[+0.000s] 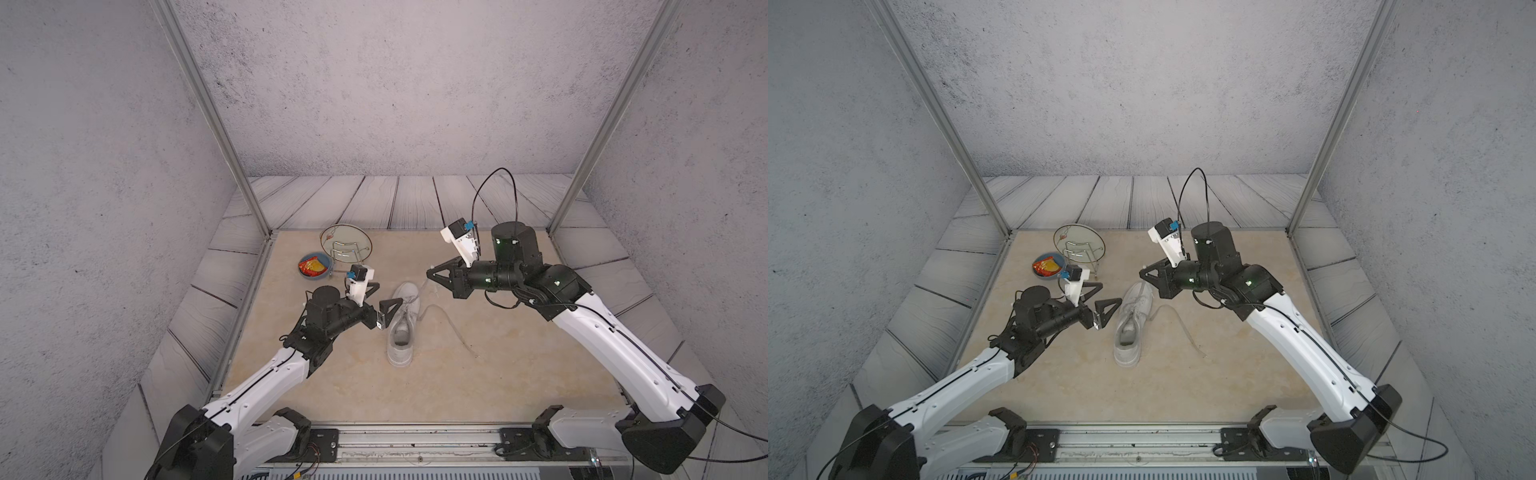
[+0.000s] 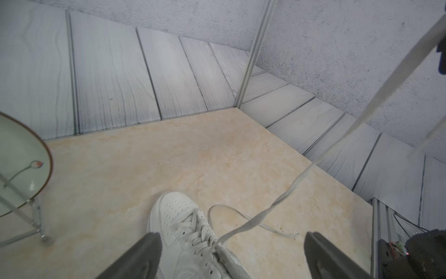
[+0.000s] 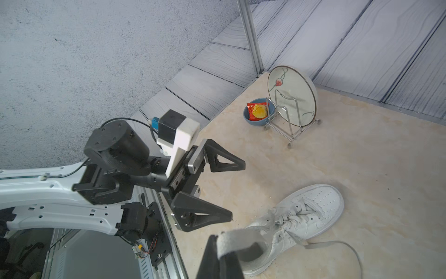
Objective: Tie the shoes
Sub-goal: Cross the shoelace with the shoelace.
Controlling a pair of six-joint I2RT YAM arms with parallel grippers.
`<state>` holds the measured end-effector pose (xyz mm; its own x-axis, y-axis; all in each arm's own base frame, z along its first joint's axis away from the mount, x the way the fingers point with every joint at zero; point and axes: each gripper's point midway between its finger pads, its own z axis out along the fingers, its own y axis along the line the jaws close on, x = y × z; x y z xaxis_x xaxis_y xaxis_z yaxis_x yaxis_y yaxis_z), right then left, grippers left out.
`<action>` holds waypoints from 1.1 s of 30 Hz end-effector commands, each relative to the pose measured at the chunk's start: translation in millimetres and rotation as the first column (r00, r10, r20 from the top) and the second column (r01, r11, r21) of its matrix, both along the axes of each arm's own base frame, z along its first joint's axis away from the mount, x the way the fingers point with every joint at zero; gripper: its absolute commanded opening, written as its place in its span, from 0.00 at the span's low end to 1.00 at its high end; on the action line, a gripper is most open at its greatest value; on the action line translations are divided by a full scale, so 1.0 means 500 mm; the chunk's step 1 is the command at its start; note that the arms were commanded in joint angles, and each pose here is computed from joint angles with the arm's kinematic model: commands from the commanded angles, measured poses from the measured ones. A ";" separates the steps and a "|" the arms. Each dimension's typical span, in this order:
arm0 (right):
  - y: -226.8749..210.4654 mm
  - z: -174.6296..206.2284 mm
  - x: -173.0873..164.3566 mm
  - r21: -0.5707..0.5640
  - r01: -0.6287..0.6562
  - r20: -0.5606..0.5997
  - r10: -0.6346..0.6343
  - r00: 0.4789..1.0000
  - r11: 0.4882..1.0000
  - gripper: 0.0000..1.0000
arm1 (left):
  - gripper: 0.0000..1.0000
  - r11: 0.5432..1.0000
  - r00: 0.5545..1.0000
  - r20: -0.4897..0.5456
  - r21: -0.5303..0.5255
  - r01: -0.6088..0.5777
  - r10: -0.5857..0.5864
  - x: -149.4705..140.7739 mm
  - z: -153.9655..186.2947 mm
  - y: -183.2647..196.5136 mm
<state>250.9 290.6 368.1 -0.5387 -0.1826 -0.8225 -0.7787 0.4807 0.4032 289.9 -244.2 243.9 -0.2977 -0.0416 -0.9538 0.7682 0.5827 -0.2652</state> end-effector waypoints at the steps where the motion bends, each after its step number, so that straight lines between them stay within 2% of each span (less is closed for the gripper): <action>1: 0.001 0.002 -0.001 0.001 -0.005 -0.028 0.005 1.000 1.000 0.00 | 0.98 0.986 0.964 0.218 -0.017 0.163 -0.155 -0.017 0.078 -0.046; 5: 0.006 0.007 -0.003 0.018 -0.013 -0.034 0.014 0.999 1.000 0.00 | 0.97 0.973 0.946 0.229 0.007 0.233 -0.228 -0.012 0.062 -0.080; 10: 0.010 0.008 -0.004 0.036 -0.018 -0.047 0.020 0.999 0.999 0.00 | 0.94 0.966 0.939 0.231 0.028 0.256 -0.255 0.014 0.055 -0.108; 16: 0.012 0.017 0.000 0.043 -0.013 -0.038 0.014 0.999 0.999 0.00 | 0.81 0.934 0.909 0.222 0.040 0.354 -0.354 0.007 0.049 -0.147; 22: 0.006 0.013 0.010 0.033 0.014 -0.034 -0.013 0.999 0.999 0.00 | 0.54 0.908 0.885 0.213 0.034 0.417 -0.415 -0.002 0.051 -0.164; 24: 0.008 0.015 0.012 0.042 0.014 -0.036 -0.013 0.999 0.999 0.00 | 0.41 0.900 0.878 0.206 0.037 0.434 -0.432 -0.004 0.048 -0.169; 29: 0.003 0.016 0.022 0.039 0.033 -0.023 -0.032 0.999 0.999 0.00 | 0.15 0.899 0.883 0.173 0.047 0.436 -0.437 0.001 0.031 -0.172; 33: -0.020 -0.009 0.056 0.003 0.087 -0.022 -0.087 0.996 0.996 0.00 | 0.01 0.911 0.898 0.152 0.072 0.407 -0.413 0.002 0.015 -0.162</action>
<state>262.0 286.5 368.8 -0.5781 -0.1407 -0.8038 -0.7422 0.4998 0.4464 292.8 -325.4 251.1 -0.1287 0.0731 -0.9890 0.9712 0.2108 -0.1108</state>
